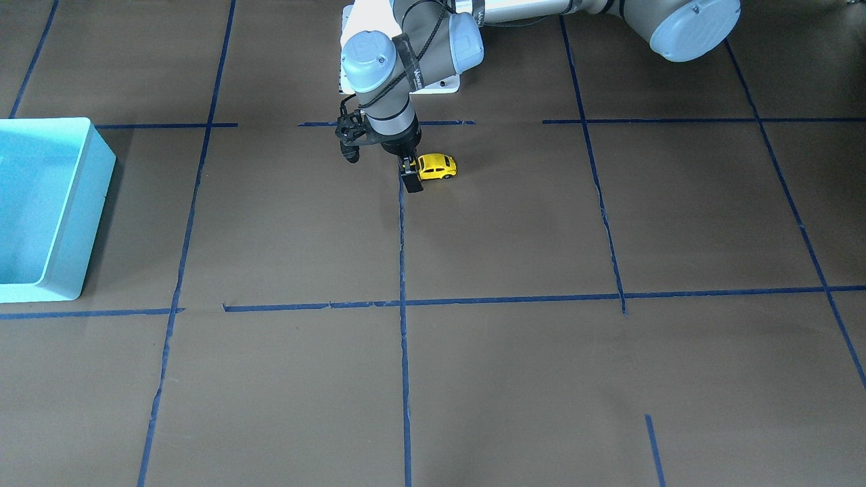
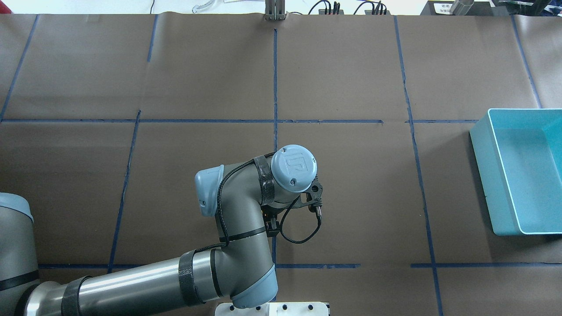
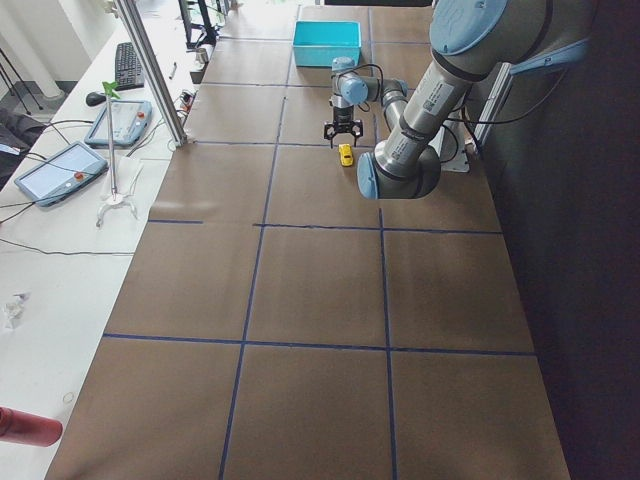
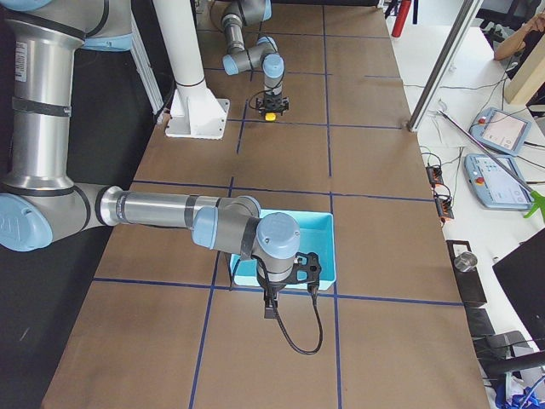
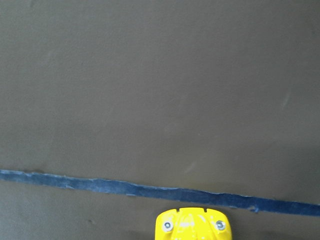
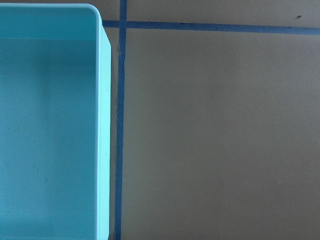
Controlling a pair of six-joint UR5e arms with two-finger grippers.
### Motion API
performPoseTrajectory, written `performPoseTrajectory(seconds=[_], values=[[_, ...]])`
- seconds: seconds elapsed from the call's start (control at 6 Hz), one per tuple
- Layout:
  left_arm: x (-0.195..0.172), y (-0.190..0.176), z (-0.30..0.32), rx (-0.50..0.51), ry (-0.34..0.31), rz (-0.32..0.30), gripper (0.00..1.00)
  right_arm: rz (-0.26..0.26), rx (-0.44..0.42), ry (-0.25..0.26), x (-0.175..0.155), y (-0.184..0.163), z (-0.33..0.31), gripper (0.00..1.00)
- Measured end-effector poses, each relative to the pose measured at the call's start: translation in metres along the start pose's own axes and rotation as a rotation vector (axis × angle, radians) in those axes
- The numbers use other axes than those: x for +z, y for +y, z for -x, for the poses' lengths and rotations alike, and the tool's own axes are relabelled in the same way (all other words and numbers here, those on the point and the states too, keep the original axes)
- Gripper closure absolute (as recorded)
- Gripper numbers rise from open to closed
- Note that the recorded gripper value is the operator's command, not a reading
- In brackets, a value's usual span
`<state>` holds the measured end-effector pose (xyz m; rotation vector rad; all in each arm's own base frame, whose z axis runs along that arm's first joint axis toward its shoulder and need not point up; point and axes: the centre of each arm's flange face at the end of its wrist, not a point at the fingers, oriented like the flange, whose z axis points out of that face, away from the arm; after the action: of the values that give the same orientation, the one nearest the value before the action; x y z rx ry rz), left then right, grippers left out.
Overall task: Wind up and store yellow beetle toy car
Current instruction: 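Lower the left gripper onto the car's roof and close it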
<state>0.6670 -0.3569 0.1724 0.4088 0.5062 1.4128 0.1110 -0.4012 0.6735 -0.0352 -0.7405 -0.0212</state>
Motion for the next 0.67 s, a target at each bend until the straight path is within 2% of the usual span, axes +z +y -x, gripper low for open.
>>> performPoseTrajectory(seconds=[0.17, 0.67], values=[[0.002, 0.0, -0.001, 0.006, 0.001, 0.003, 1.0, -0.003, 0.017, 0.001, 0.002, -0.001, -0.002, 0.0], [-0.012, 0.002, 0.015, 0.004, -0.012, -0.021, 1.0, -0.002, 0.027, 0.003, 0.004, 0.0, -0.004, 0.0]])
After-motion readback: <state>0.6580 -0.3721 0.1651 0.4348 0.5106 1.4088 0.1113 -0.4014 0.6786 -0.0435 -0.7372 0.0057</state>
